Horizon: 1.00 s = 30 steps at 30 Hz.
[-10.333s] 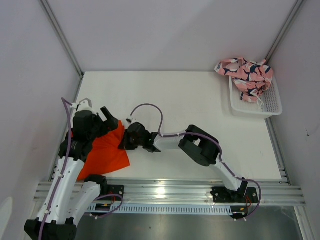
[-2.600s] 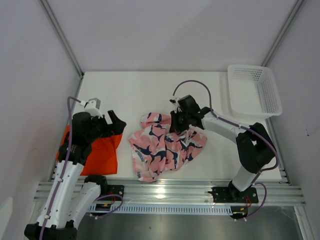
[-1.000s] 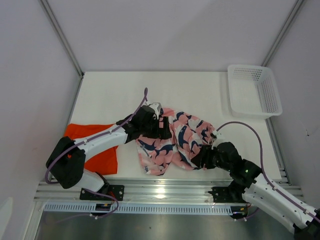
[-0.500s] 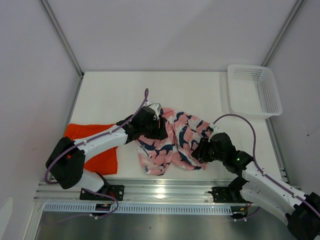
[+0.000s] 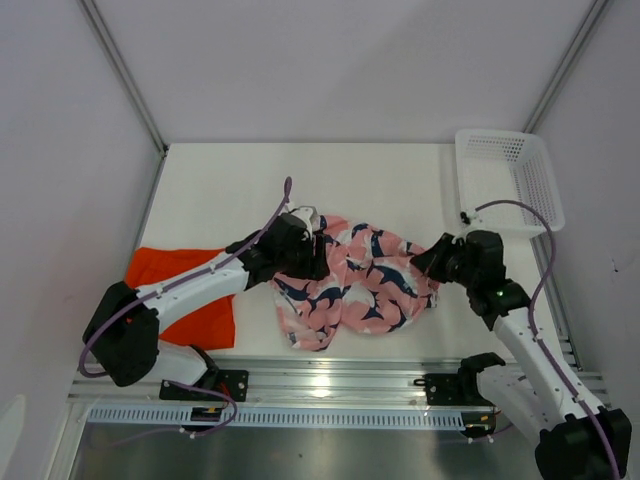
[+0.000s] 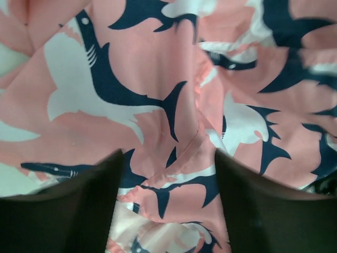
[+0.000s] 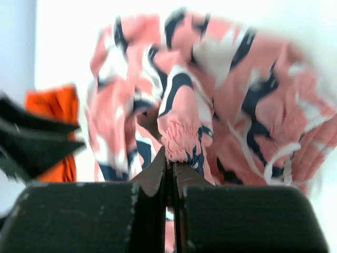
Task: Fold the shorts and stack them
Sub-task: Flatten the shorts out
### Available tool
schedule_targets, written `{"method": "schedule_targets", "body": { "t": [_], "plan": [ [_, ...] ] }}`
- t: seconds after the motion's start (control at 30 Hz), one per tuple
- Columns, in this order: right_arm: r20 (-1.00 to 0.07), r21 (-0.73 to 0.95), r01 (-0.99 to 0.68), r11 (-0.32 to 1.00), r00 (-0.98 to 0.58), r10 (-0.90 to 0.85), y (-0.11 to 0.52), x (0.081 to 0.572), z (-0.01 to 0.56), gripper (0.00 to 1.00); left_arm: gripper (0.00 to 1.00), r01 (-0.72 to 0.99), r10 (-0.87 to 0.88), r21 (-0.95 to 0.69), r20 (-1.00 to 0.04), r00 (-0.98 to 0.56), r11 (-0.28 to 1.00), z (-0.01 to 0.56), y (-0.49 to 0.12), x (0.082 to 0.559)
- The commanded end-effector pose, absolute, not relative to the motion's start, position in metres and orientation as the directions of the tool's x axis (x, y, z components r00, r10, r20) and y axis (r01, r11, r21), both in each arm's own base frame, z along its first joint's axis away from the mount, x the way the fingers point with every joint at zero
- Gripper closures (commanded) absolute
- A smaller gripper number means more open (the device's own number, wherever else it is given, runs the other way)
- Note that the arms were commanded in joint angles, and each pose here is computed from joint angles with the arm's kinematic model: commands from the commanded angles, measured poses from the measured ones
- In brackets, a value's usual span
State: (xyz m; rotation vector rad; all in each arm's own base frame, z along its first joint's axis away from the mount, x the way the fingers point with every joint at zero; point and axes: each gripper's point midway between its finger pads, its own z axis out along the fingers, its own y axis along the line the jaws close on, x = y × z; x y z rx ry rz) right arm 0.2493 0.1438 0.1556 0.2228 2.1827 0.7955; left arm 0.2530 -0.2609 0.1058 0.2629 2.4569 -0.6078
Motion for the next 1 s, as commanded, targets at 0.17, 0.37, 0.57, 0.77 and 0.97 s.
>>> {"method": "schedule_targets", "body": {
  "t": [0.17, 0.37, 0.57, 0.77, 0.97],
  "plan": [
    [-0.705, 0.632, -0.162, 0.758, -0.525, 0.476, 0.091, 0.312, 0.229, 1.0, 0.1, 0.382, 0.038, -0.369, -0.675, -0.737, 0.847, 0.155, -0.255, 0.247],
    [-0.682, 0.65, -0.177, 0.739, -0.566, 0.464, 0.091, 0.327, 0.212, 1.0, 0.13, 0.413, 0.091, -0.377, -0.637, -0.765, 0.829, 0.12, -0.251, 0.226],
    [-0.671, 0.645, -0.164, 0.747, -0.589, 0.45, 0.09, 0.328, 0.196, 1.0, 0.19, 0.468, 0.086, -0.389, -0.69, -0.719, 0.794, 0.102, -0.257, 0.222],
    [-0.662, 0.646, -0.158, 0.747, -0.603, 0.446, 0.09, 0.328, 0.189, 1.0, 0.27, 0.528, 0.142, -0.349, -0.717, -0.682, 0.774, 0.102, -0.273, 0.222],
    [-0.654, 0.648, -0.154, 0.746, -0.614, 0.442, 0.091, 0.328, 0.183, 1.0, 0.28, 0.597, 0.203, -0.349, -0.718, -0.665, 0.722, 0.096, -0.294, 0.211]
  ]
}}
